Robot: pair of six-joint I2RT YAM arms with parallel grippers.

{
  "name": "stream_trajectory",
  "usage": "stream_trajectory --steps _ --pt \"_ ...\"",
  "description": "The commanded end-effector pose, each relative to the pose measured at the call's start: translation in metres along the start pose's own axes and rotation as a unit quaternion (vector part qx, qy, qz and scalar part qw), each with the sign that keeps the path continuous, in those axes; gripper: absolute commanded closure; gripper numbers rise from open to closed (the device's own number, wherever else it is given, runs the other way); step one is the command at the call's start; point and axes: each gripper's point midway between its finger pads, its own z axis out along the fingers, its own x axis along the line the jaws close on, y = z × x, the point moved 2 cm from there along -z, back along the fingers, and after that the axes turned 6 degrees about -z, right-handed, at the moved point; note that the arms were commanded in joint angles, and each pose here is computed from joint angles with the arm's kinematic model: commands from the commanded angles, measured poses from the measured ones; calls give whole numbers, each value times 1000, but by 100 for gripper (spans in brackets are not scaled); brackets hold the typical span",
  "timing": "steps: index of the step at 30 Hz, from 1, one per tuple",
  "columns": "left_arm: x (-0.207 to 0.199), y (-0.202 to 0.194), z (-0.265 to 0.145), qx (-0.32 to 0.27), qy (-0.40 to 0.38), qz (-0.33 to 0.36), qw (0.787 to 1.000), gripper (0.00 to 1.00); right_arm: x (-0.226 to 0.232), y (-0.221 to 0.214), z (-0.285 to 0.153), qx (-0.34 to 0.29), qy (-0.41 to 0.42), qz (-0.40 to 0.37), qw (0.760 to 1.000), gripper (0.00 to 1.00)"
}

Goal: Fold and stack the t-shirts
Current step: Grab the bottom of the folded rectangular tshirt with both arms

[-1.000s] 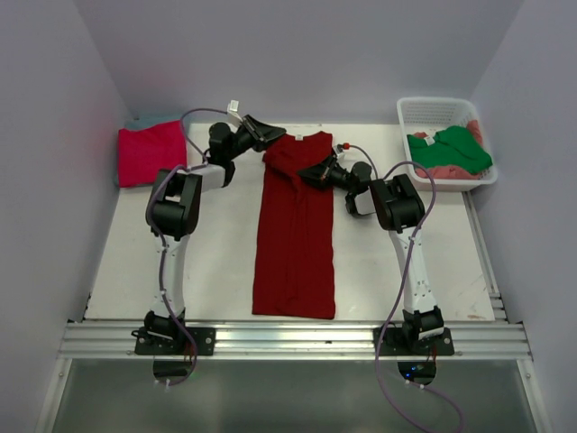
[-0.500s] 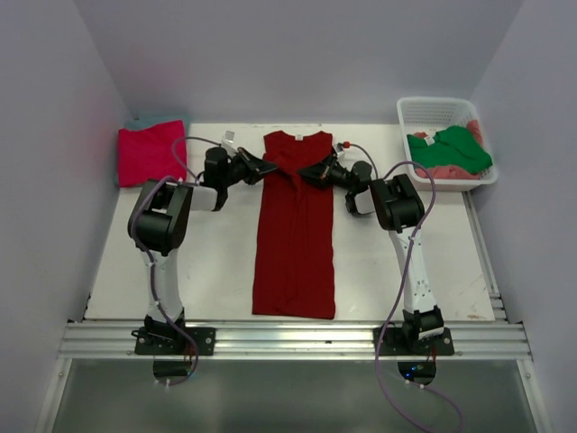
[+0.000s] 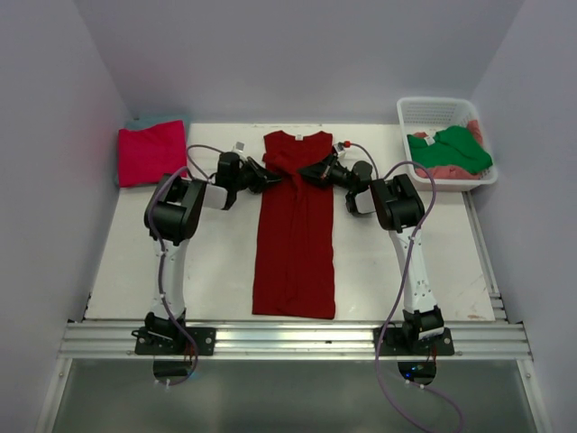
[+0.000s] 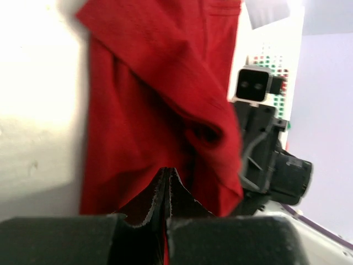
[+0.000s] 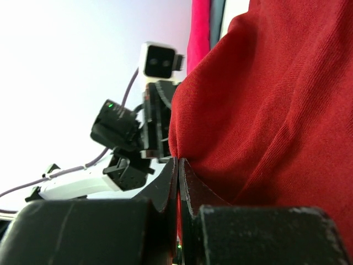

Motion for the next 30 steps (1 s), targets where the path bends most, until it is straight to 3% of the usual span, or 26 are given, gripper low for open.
stream_trajectory --steps 1,8,28,30 --pt "-3 3 17 -1 1 16 1000 100 -12 -4 -9 -1 16 -20 1000 100" --pt "-22 18 26 -29 -41 28 998 100 -11 -7 -10 2 18 -20 1000 100" --pt "-43 27 50 -33 -101 5 994 100 -12 -12 -11 15 24 -17 999 100" --pt "-48 27 48 -33 -112 11 993 91 -13 -11 -12 15 24 -17 999 100"
